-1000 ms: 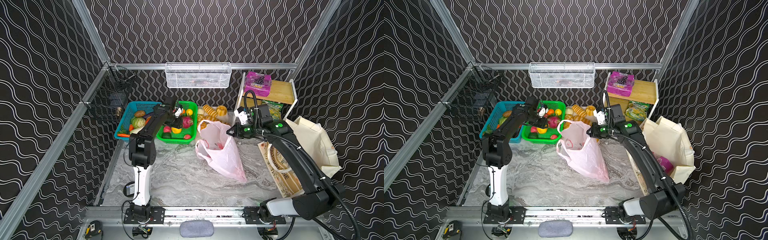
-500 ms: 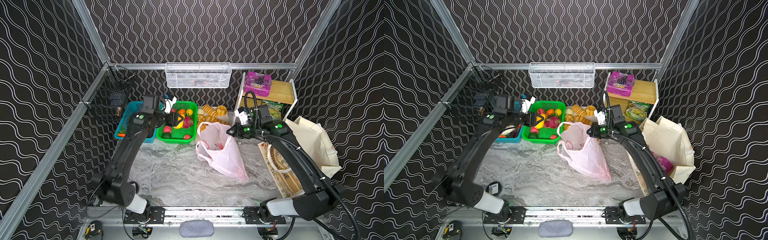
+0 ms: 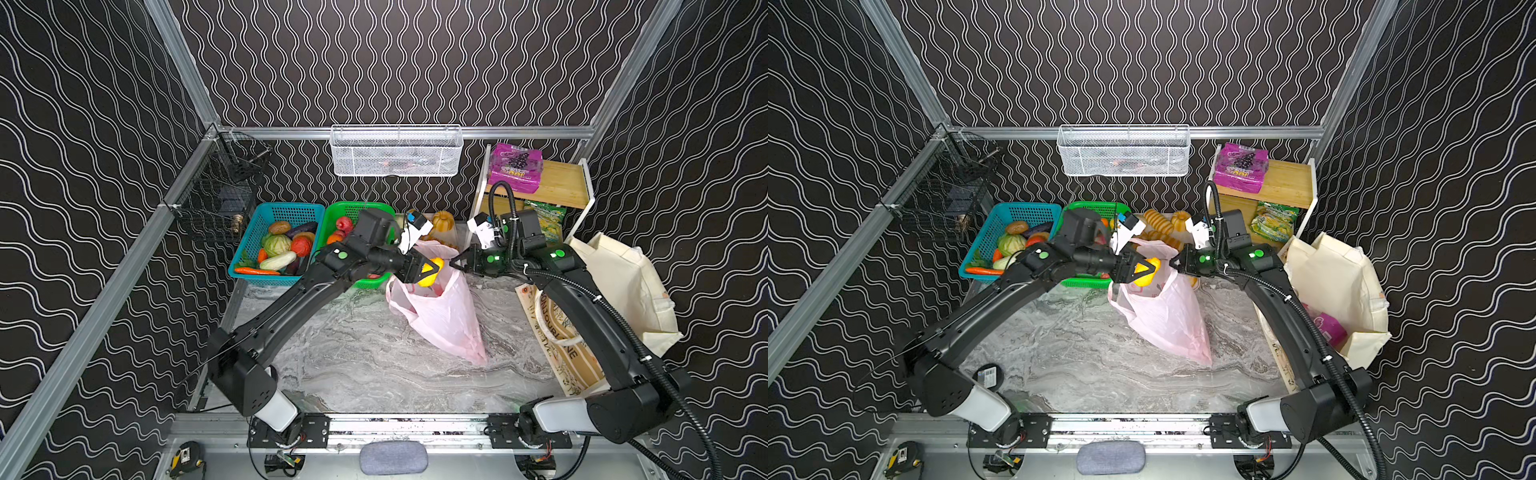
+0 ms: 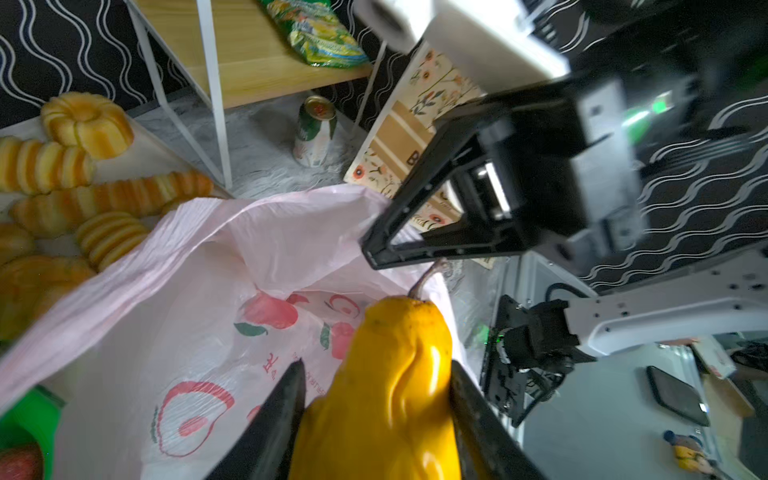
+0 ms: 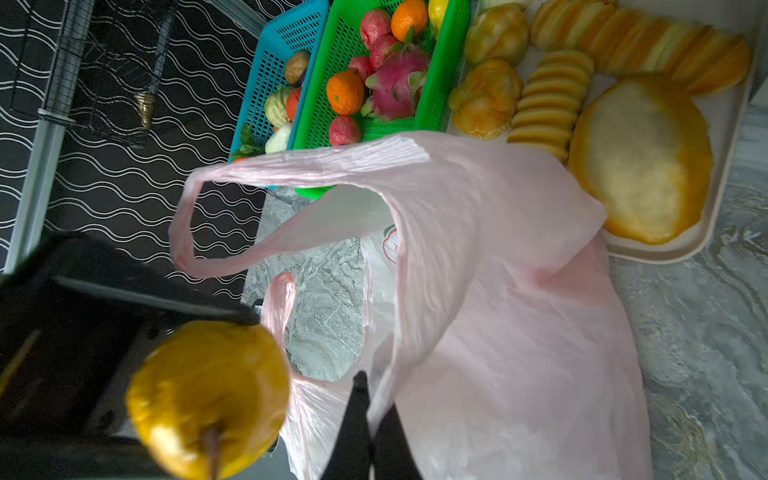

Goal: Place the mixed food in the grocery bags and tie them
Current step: 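Carry the yellow pear into the pink bag held by the right gripper, then return the left gripper to the green basket and grasp the pink dragon fruit, then lift the dragon fruit with the left gripper and carry it toward the pink bag, then lower the dragon fruit into the pink bag beside the right gripper, then release the dragon fruit inside the bag and pull the left gripper out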

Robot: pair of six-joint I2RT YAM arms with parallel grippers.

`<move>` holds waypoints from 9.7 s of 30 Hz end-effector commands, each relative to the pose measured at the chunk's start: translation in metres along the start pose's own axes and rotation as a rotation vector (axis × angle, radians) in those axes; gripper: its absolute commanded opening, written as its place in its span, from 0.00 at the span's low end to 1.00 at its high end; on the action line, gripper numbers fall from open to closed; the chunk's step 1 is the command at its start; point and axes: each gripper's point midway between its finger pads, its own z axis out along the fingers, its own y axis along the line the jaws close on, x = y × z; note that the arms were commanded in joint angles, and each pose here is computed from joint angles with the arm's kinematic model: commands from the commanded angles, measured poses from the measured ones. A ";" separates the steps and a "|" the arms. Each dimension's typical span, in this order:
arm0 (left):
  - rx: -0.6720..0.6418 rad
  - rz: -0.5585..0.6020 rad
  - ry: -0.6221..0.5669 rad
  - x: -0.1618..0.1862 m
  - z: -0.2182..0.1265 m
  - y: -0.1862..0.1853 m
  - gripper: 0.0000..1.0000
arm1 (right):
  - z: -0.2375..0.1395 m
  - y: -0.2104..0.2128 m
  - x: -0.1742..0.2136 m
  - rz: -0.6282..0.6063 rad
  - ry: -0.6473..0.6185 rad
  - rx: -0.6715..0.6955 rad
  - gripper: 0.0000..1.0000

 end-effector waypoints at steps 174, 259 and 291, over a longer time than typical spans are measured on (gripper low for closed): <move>-0.375 -0.172 0.013 -0.012 -0.023 0.029 0.00 | -0.009 -0.006 0.001 0.002 -0.058 0.032 0.00; -0.147 0.073 0.188 0.011 0.051 -0.021 0.85 | -0.042 0.004 0.010 0.062 -0.105 -0.296 0.00; 0.046 0.037 0.335 0.053 0.072 -0.047 0.99 | -0.033 -0.027 -0.009 0.213 -0.220 -0.181 0.00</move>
